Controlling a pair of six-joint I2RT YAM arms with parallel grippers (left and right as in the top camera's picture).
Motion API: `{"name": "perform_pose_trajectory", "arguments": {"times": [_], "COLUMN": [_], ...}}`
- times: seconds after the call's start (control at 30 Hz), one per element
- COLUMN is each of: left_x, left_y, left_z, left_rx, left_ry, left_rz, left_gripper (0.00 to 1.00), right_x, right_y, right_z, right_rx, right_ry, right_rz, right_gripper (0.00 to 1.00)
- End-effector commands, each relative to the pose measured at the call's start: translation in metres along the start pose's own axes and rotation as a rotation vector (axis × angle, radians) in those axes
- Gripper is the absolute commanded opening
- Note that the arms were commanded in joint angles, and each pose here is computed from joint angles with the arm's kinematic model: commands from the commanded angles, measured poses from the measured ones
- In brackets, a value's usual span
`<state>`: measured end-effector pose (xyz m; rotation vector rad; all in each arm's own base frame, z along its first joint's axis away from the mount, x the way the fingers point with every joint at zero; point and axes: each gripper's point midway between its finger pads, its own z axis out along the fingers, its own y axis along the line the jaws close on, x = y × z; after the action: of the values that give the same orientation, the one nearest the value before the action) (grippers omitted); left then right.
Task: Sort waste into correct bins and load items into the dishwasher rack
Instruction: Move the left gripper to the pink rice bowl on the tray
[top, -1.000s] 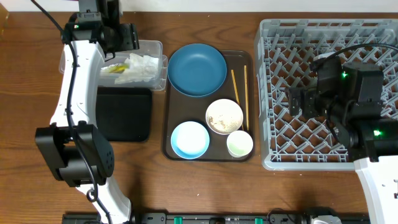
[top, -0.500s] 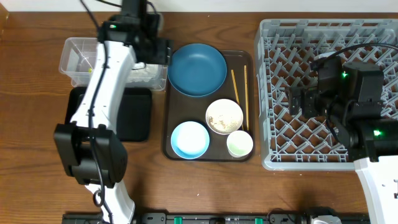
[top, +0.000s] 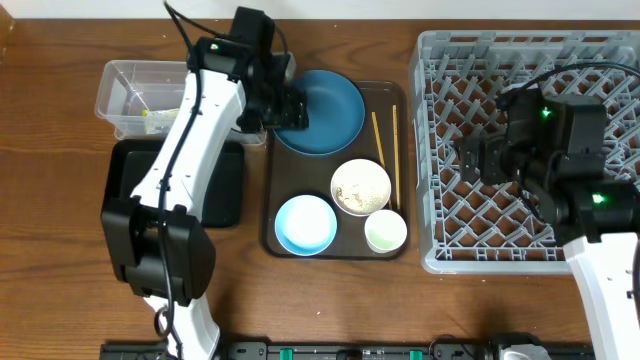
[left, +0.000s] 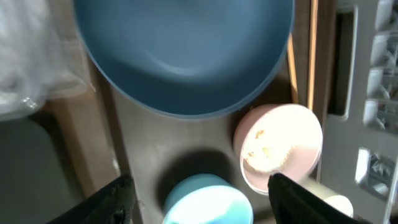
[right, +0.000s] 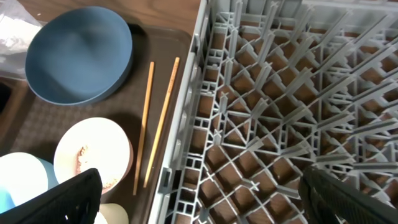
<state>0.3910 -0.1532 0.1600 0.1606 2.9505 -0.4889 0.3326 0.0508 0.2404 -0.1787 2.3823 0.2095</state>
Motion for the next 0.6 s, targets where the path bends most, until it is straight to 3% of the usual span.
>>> {"name": "perform_pose_trajectory", "arguments": {"times": [0.0,0.27,0.4,0.57], "left_x": [0.018,0.038,0.039,0.037], "left_y": [-0.027,-0.077,-0.099,-0.129], "left_z": [-0.005,0.016,0.036,0.064], "left_rx": [0.038,-0.044,-0.085,-0.076], "left_ry": [0.035,0.039,-0.001,-0.047], "left_rz": [0.014,0.128,0.081,0.097], "left_gripper": [0.70,0.70,0.68,0.65], "right_x": [-0.007,-0.010,-0.010,-0.011], "right_y": [0.006,0.007,0.006,-0.030], "right_z": [0.000,0.001,0.001,-0.008], "right_rx": [-0.026,-0.036,-0.032,0.121], "right_ry": [-0.011,-0.021,-0.022,-0.051], "right_rz": [0.014,0.012,0.015,0.190], "right_gripper": [0.99,0.99,0.99,0.99]}}
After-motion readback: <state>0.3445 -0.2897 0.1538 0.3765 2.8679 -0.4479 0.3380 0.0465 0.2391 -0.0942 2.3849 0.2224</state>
